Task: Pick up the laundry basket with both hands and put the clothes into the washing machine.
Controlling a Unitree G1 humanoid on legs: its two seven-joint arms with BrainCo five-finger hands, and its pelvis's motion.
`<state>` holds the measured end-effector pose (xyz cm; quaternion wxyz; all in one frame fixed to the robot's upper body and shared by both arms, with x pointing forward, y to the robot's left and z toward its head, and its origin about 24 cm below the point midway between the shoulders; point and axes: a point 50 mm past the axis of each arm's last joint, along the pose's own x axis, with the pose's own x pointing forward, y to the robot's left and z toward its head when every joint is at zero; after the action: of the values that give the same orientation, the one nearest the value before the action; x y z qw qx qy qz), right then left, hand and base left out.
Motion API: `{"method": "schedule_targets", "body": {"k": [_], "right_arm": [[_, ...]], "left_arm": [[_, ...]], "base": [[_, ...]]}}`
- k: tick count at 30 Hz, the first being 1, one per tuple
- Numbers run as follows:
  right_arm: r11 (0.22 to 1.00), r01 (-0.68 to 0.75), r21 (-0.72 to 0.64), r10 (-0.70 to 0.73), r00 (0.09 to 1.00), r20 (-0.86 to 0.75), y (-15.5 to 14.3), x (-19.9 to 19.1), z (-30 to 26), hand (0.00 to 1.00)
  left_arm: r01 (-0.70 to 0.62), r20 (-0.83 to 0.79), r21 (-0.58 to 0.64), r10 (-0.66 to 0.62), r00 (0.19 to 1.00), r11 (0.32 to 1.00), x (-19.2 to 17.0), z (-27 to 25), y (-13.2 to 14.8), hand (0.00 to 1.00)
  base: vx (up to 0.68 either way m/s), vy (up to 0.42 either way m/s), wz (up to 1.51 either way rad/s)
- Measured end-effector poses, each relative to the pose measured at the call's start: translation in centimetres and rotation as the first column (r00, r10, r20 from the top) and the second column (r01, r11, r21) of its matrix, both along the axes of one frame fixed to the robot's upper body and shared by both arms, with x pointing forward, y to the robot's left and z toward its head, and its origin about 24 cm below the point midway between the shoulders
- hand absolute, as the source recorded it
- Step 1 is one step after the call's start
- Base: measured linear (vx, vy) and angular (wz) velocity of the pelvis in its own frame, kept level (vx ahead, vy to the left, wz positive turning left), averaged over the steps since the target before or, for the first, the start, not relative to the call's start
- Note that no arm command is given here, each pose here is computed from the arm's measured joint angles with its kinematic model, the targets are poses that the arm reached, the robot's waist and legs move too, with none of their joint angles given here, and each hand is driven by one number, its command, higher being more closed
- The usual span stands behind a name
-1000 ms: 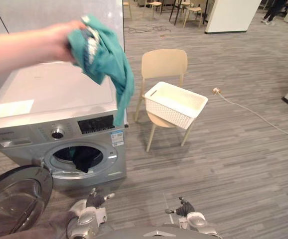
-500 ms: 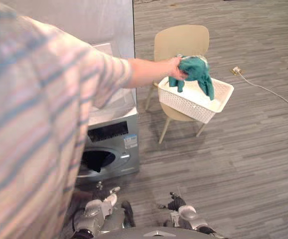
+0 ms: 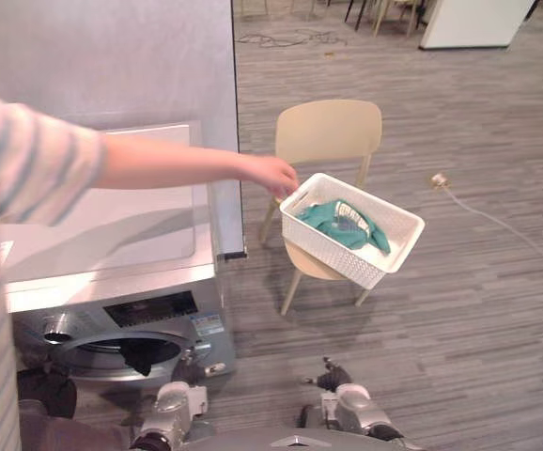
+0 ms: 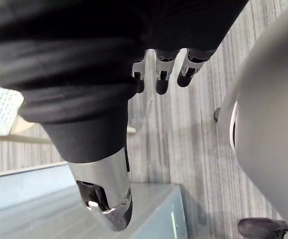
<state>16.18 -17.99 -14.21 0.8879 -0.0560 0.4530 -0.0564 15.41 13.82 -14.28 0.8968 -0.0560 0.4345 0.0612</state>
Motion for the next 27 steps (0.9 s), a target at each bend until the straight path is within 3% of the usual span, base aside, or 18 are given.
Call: {"method": "schedule_targets", "body": {"k": [5, 10, 17, 27], "right_arm": [[0.998, 0.049, -0.041, -0.049, 0.999, -0.012, -1.6, -0.9, -0.1, 0.0], [0.996, 0.081, -0.034, -0.084, 0.994, -0.072, -1.6, -3.1, -0.9, 0.0], [0.995, 0.093, -0.045, -0.098, 0.989, -0.11, -2.0, -4.3, -1.4, 0.0], [0.956, 0.284, -0.079, -0.29, 0.954, -0.076, -3.2, -5.0, -1.2, 0.0]], "left_arm": [[0.022, 0.006, 0.024, -0.022, 1.0, 0.999, 0.3, 0.1, 0.2, 0.0], [-0.003, -0.061, 0.062, 0.007, 0.998, 0.998, -1.8, -0.8, 1.8, 0.0], [-0.179, -0.06, 0.053, 0.182, 0.982, 0.982, -3.2, -0.9, 3.8, 0.0], [-0.154, -0.033, 0.016, 0.155, 0.987, 0.988, -2.4, -0.6, 2.1, 0.0]], "base": [[0.02, -0.11, 0.3], [-0.02, -0.072, 0.53], [0.05, -0.119, 0.18], [0.09, 0.01, 0.08]]}}
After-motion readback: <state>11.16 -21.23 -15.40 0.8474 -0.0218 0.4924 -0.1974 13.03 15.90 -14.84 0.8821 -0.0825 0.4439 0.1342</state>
